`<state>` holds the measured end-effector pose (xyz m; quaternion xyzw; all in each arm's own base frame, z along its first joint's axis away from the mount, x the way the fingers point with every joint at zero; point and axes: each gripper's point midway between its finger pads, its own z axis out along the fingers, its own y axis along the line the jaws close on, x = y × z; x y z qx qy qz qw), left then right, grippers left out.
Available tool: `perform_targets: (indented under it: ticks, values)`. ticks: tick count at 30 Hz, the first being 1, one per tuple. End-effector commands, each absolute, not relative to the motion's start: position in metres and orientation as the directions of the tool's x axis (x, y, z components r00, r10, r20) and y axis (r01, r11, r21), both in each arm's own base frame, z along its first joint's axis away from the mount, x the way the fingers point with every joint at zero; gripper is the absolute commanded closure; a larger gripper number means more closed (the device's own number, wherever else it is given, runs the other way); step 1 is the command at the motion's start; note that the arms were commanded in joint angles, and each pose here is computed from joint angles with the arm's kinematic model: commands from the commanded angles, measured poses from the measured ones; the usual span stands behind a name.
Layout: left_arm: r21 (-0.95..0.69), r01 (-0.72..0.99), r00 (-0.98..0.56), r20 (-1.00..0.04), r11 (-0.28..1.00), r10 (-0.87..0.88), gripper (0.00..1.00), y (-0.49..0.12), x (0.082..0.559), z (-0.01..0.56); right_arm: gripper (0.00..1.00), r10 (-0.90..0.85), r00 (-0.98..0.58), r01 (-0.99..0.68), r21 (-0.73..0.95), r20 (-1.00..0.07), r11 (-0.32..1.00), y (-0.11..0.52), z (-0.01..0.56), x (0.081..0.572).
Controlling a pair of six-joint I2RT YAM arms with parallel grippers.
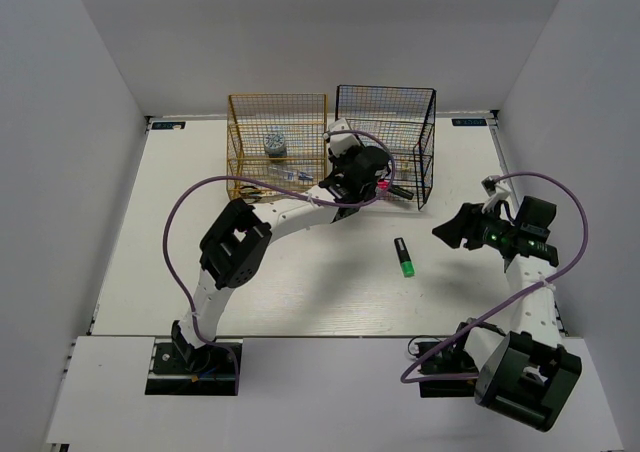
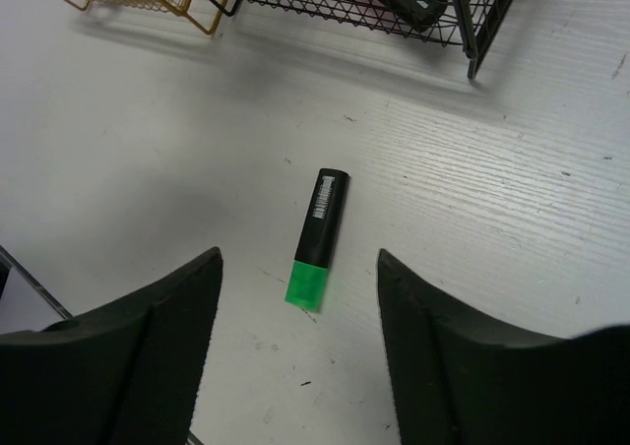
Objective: Sort the stationery into containers
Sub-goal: Place the pen in the storage box, then pick up the pen from the center of the board.
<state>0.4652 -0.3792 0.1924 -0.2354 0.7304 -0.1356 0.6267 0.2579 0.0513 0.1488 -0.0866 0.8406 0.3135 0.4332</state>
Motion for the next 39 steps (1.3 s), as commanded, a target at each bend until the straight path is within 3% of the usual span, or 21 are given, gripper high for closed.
perform_targets:
  ticks: [1,5,7,11,14,15,16,17,18,19,21,22,23,24,26,27,29,32,34,36,39]
  values:
    - [-0.485,-0.172,-0.12,-0.853,0.857,-0.507,0.59,-0.377,0.463,0.191,0.31,0.099,-0.589,-0.479,0.445,-0.802,0.756,0.057,0.152,0.255]
    - [-0.483,-0.168,-0.124,-0.854,0.859,-0.505,0.39,-0.376,0.463,0.194,0.23,0.083,-0.583,-0.514,0.445,-0.808,0.733,0.061,0.154,0.253]
    - [-0.478,-0.163,-0.13,-0.857,0.863,-0.499,0.35,-0.376,0.462,0.194,0.21,0.074,-0.584,-0.527,0.447,-0.808,0.723,0.061,0.155,0.253]
    - [-0.478,-0.156,-0.129,-0.858,0.864,-0.498,0.31,-0.376,0.46,0.2,0.3,0.063,-0.593,-0.546,0.459,-0.803,0.701,0.064,0.158,0.252]
    - [-0.484,-0.146,-0.13,-0.855,0.863,-0.502,0.32,-0.376,0.46,0.205,0.46,0.043,-0.591,-0.573,0.456,-0.806,0.682,0.067,0.156,0.248]
    - [-0.48,-0.133,-0.137,-0.858,0.867,-0.495,0.35,-0.376,0.455,0.206,0.55,0.034,-0.587,-0.584,0.452,-0.809,0.674,0.068,0.158,0.247]
    - [-0.498,-0.114,-0.125,-0.851,0.86,-0.509,0.43,-0.376,0.452,0.22,0.74,0.026,-0.575,-0.605,0.447,-0.818,0.659,0.07,0.161,0.247]
    - [-0.474,-0.077,-0.138,-0.866,0.877,-0.48,0.5,-0.379,0.447,0.222,0.83,0.019,-0.562,-0.632,0.444,-0.827,0.635,0.074,0.164,0.245]
    - [-0.486,-0.053,-0.128,-0.863,0.872,-0.489,0.6,-0.376,0.439,0.242,0.9,-0.008,-0.541,-0.662,0.42,-0.841,0.622,0.075,0.167,0.245]
    - [-0.457,-0.011,-0.158,-0.878,0.89,-0.452,0.81,-0.382,0.43,0.243,1.0,-0.024,-0.543,-0.675,0.419,-0.84,0.608,0.078,0.17,0.249]
    - [-0.444,0.1,-0.191,-0.887,0.89,-0.421,0.99,-0.383,0.409,0.275,1.0,-0.061,-0.583,-0.675,0.441,-0.81,0.591,0.079,0.164,0.245]
    - [-0.427,0.127,-0.231,-0.89,0.895,-0.392,1.0,-0.383,0.398,0.267,0.96,-0.099,-0.564,-0.702,0.413,-0.82,0.58,0.08,0.174,0.255]
    - [-0.41,0.193,-0.368,-0.872,0.891,-0.322,1.0,-0.39,0.378,0.246,0.93,-0.136,-0.6,-0.688,0.422,-0.788,0.59,0.081,0.167,0.252]
    - [-0.409,0.221,-0.407,-0.864,0.885,-0.298,0.92,-0.38,0.363,0.249,0.89,-0.162,-0.617,-0.687,0.427,-0.77,0.588,0.08,0.164,0.255]
    - [-0.424,0.311,-0.492,-0.838,0.85,-0.238,0.64,-0.365,0.33,0.268,0.82,-0.242,-0.645,-0.683,0.405,-0.725,0.607,0.081,0.147,0.257]
    - [-0.381,0.313,-0.563,-0.812,0.87,-0.153,0.48,-0.351,0.314,0.243,0.8,-0.309,-0.64,-0.704,0.377,-0.703,0.602,0.088,0.137,0.253]
    - [-0.349,0.324,-0.608,-0.789,0.879,-0.09,0.35,-0.315,0.286,0.244,0.71,-0.375,-0.65,-0.702,0.332,-0.661,0.631,0.085,0.119,0.248]
    - [-0.237,0.296,-0.647,-0.762,0.926,0.012,0.22,-0.25,0.25,0.217,0.49,-0.495,-0.627,-0.732,0.237,-0.602,0.639,0.093,0.097,0.24]
    - [-0.14,0.28,-0.645,-0.761,0.95,0.078,0.11,-0.208,0.231,0.198,0.42,-0.544,-0.626,-0.724,0.156,-0.56,0.672,0.094,0.085,0.244]
    - [-0.158,0.273,-0.585,-0.81,0.949,0.034,0.02,-0.181,0.22,0.219,0.36,-0.578,-0.634,-0.72,0.12,-0.513,0.684,0.095,0.068,0.242]
    - [-0.142,0.252,-0.536,-0.844,0.957,0.016,0.0,-0.148,0.206,0.215,0.29,-0.595,-0.655,-0.695,0.061,-0.465,0.717,0.094,0.054,0.246]
